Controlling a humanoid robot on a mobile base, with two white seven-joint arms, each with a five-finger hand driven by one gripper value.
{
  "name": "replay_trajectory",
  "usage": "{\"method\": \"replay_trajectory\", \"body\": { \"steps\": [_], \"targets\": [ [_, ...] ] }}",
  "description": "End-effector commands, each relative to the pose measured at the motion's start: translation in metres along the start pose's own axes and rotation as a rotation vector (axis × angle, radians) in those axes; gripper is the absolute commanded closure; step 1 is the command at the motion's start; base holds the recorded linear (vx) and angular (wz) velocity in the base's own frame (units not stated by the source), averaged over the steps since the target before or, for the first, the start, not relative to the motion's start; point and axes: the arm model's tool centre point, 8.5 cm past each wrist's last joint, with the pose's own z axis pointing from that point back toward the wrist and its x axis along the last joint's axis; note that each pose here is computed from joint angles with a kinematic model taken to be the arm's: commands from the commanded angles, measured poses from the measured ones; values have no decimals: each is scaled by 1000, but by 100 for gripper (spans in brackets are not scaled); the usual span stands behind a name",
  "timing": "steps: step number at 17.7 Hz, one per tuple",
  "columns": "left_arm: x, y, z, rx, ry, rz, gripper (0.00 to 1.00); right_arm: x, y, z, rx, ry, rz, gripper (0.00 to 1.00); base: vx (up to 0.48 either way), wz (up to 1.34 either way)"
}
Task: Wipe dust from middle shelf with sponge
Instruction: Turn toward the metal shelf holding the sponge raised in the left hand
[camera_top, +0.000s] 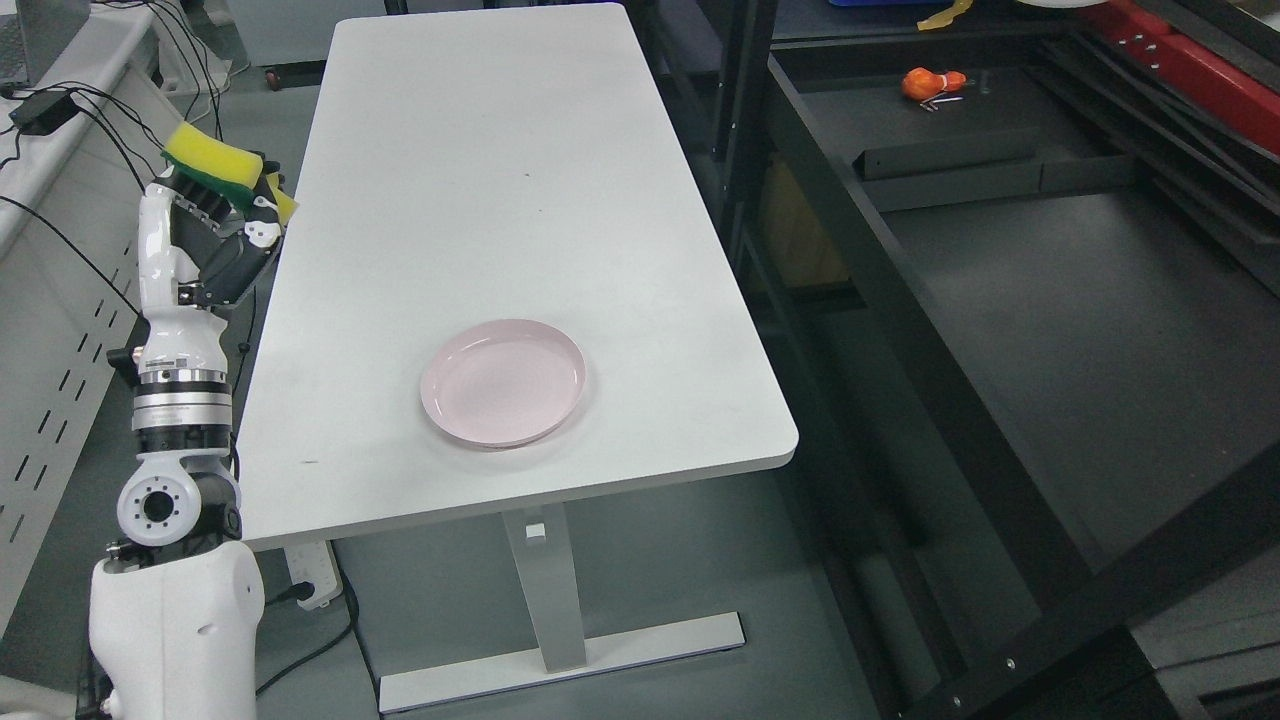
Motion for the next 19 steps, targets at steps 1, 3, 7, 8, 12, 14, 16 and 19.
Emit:
{"method": "replay_trajectory", "body": {
  "steps": [1,3,7,8,12,14,16,19],
  "targets": [
    [0,8,2,42,7,30,100,10,-10,0,-15,-22,-3,0,-154,-207],
    [2,-9,0,-5,2,35,100,10,-10,0,-15,-22,-3,0,-177,-249],
    [2,-25,2,-49,-1,40,100,10,-10,0,-15,-22,-3,0,-197,-272],
    [1,-23,3,-44,3,41,100,10,-10,0,-15,-22,-3,0,-182,-307],
    [-24,-10,42,-12,88,49,100,10,-10,0,-15,-22,-3,0,-240,-400],
    [-34,-6,59,-6,127,50,100,10,-10,0,-15,-22,-3,0,-211,-323],
    [-32,-2,62,0,124,45,100,10,-10,0,-15,-22,-3,0,-246,-245],
    [-24,-5,60,-11,101,44,100,9,-10,0,-15,-21,-3,0,-236,-253]
  ]
}}
